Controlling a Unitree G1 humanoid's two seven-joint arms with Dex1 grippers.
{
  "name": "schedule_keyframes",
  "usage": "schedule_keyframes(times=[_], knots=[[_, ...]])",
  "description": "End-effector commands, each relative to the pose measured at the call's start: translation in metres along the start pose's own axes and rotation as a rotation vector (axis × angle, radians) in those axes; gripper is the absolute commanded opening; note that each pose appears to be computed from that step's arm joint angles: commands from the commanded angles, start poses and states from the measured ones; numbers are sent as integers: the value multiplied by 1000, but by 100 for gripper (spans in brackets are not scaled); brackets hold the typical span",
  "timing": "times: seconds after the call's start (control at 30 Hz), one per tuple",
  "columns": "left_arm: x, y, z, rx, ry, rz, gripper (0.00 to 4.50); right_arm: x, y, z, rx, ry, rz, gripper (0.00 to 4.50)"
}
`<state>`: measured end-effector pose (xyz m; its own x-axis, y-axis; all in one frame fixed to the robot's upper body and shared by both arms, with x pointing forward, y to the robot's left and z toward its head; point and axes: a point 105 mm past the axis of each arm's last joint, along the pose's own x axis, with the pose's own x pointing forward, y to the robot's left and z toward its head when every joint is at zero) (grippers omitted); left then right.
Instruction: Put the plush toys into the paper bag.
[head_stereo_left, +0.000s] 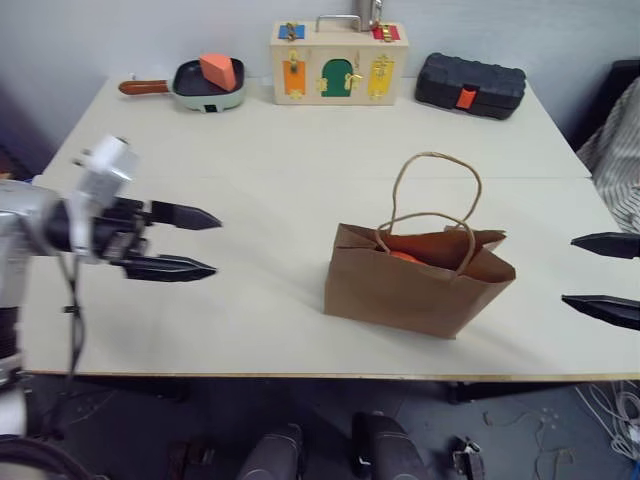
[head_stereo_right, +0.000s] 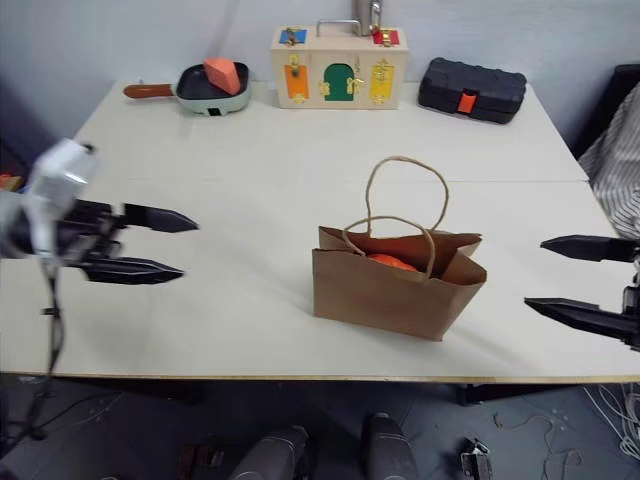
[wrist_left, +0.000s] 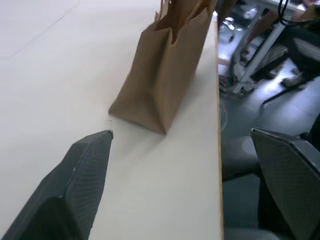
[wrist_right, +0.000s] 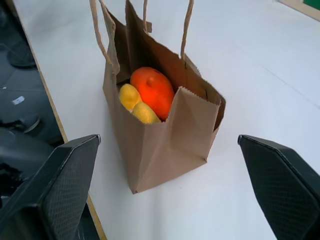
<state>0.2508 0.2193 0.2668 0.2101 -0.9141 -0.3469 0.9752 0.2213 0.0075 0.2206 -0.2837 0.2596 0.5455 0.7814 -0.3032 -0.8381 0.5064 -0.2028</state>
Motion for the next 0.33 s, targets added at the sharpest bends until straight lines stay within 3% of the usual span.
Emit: schedule_keyframes(times=[0.03,0.2,0.33], knots=[[-8,-18,7,23,4,-20,444,3,-9,3,-40,1,24,450],[8,-17,-16,29,8,50,444,15,-23,1,-22,-102,-24,450],[25,12,-39,74,-57,376,444,27,-25,-17,34,-178,-125,450]])
